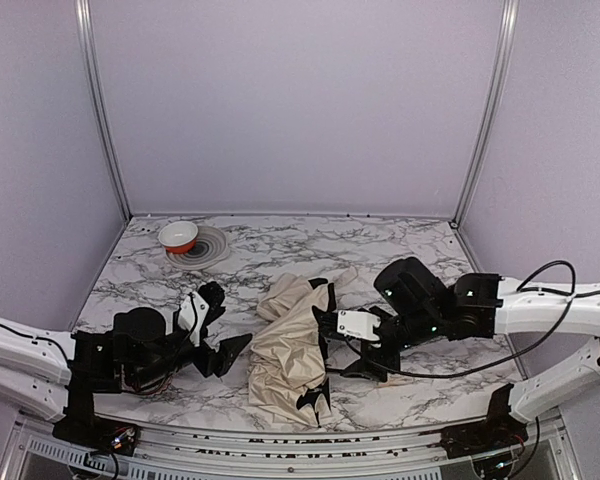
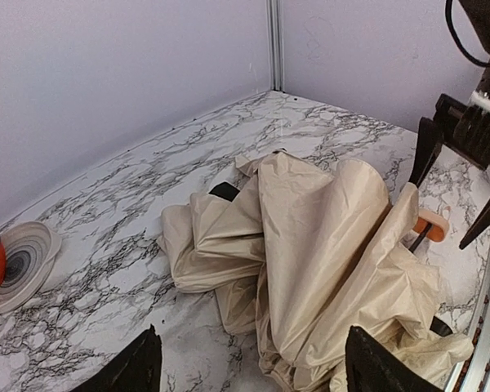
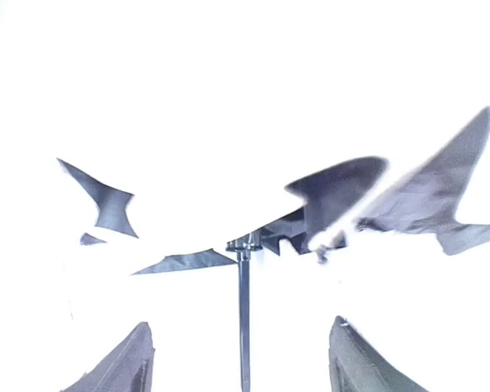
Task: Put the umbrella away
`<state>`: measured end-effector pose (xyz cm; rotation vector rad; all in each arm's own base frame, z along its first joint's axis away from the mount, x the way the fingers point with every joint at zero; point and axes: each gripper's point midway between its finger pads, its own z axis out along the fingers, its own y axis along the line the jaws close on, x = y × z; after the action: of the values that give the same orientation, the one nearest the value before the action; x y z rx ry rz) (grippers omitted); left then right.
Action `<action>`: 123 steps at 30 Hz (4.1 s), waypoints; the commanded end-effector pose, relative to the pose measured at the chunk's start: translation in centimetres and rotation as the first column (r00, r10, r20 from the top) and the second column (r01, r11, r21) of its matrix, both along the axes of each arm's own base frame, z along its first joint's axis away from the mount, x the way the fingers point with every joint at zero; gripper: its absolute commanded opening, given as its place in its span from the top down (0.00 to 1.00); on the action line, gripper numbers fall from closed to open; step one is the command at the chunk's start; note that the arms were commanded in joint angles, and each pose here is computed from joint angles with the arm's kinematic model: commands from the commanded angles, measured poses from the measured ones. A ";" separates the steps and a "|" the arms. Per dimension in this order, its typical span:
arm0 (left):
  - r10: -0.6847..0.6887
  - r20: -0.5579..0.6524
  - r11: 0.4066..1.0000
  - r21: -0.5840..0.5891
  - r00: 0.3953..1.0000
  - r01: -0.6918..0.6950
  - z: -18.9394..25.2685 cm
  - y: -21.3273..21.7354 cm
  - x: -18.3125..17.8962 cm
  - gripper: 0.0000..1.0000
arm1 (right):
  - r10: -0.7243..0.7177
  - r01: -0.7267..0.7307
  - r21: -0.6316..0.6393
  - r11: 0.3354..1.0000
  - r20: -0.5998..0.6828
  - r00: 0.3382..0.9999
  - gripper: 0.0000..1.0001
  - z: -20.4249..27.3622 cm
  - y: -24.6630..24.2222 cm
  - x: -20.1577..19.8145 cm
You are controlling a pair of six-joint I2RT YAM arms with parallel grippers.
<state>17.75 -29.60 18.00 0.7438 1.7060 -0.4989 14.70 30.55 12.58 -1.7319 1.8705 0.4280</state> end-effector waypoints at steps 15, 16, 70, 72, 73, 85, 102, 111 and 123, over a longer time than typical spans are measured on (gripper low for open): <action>-0.258 -0.034 0.958 0.124 0.966 0.260 -0.4 -9.2 1.5 0.17 | -0.550 0.573 0.300 0.763 -0.166 0.819 0.27 7.8 -5.8 21.3; -0.285 -0.029 0.948 0.137 0.958 0.286 -0.3 -10.1 1.5 0.17 | -0.548 0.566 0.277 0.776 -0.147 0.823 0.28 6.9 -5.8 22.2; -0.382 -0.514 0.733 0.338 0.768 0.590 -16.8 -11.8 -5.2 0.65 | 0.018 0.703 0.433 0.564 -0.858 0.514 1.00 7.9 4.3 28.4; -0.381 -0.514 0.734 0.338 0.769 0.589 -16.8 -11.7 -5.3 0.65 | 0.031 0.676 0.475 0.563 -0.830 0.557 1.00 9.5 4.2 28.2; -0.380 -0.513 0.735 0.338 0.769 0.588 -16.7 -11.7 -5.3 0.65 | 0.042 0.660 0.499 0.561 -0.814 0.579 1.00 10.4 4.2 27.9; -0.403 -0.324 0.875 0.137 0.856 0.464 -6.4 -12.7 -2.0 0.23 | 0.007 0.430 0.674 0.600 -0.543 0.840 1.00 18.0 4.8 21.3; -0.399 0.078 0.898 -0.166 0.913 0.407 11.4 -10.5 1.1 0.06 | 0.118 -0.002 0.819 0.574 -0.080 0.990 1.00 25.1 7.1 6.0; -0.359 0.174 0.906 -0.169 0.917 0.387 14.7 -12.9 3.1 0.32 | 0.233 -0.102 0.806 0.584 -0.046 0.972 1.00 25.2 7.9 1.3; -0.338 0.221 0.898 -0.215 0.915 0.383 16.0 -10.6 2.1 1.00 | 0.024 -0.020 0.596 0.803 0.002 1.000 0.28 20.9 2.6 2.5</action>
<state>19.69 -42.03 30.83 0.9782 1.3919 -0.8975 15.95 36.77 34.46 -1.3241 1.3822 1.1787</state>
